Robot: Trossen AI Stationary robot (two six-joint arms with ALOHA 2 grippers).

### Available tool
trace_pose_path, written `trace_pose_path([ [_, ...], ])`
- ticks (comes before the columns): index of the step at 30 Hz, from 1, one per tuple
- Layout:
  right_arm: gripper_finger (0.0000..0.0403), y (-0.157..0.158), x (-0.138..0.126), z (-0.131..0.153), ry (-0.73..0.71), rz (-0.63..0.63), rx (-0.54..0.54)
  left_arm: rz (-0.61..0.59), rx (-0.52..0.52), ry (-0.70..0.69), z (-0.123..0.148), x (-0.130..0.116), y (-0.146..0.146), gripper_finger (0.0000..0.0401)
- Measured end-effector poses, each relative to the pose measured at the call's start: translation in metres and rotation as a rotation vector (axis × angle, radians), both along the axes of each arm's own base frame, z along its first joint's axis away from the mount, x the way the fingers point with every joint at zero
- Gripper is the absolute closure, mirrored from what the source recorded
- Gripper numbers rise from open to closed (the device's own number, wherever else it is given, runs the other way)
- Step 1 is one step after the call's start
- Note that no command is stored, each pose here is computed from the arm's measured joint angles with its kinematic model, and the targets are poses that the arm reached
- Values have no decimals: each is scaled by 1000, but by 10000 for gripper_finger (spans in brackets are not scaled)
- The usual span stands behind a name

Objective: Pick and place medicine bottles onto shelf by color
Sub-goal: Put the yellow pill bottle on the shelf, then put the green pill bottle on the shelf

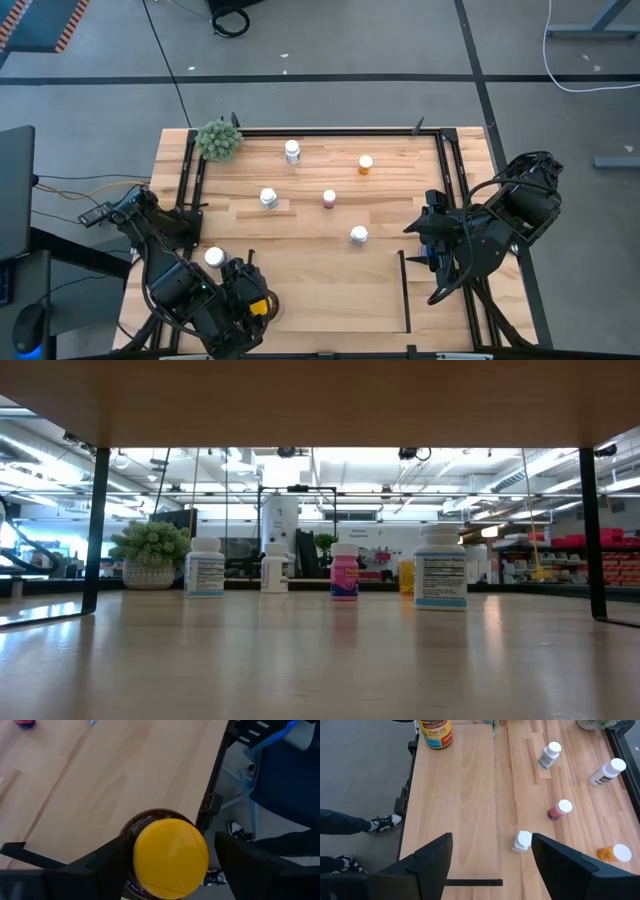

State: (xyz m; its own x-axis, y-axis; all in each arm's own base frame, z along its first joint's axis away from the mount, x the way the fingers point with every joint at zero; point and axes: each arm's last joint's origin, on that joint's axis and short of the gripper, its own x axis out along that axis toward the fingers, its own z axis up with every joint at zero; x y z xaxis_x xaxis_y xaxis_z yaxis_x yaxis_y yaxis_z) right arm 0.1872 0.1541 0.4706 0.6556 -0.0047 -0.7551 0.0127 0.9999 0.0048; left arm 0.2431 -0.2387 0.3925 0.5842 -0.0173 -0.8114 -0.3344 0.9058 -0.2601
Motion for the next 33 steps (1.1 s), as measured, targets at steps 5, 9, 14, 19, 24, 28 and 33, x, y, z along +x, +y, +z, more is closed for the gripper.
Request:
trace_pose_path([
  [5,125,0,0,0,0,-5,4,1,0,0,0,0,0,115],
  [9,125,0,0,0,0,-5,4,-7,-8,-13,7,-1,1,115],
  [14,125,0,0,0,0,-3,3,-8,-31,-37,23,-5,6,115],
  [19,125,0,0,0,-1,-3,2,-5,-44,-49,44,-13,15,115],
  [24,125,0,0,0,0,-3,2,-7,-20,-25,59,-26,28,115],
  [28,125,0,0,0,-6,-16,4,-29,24,-44,62,-32,37,115],
  [33,125,-1,0,0,-12,-44,17,68,94,-46,54,-21,58,115],
])
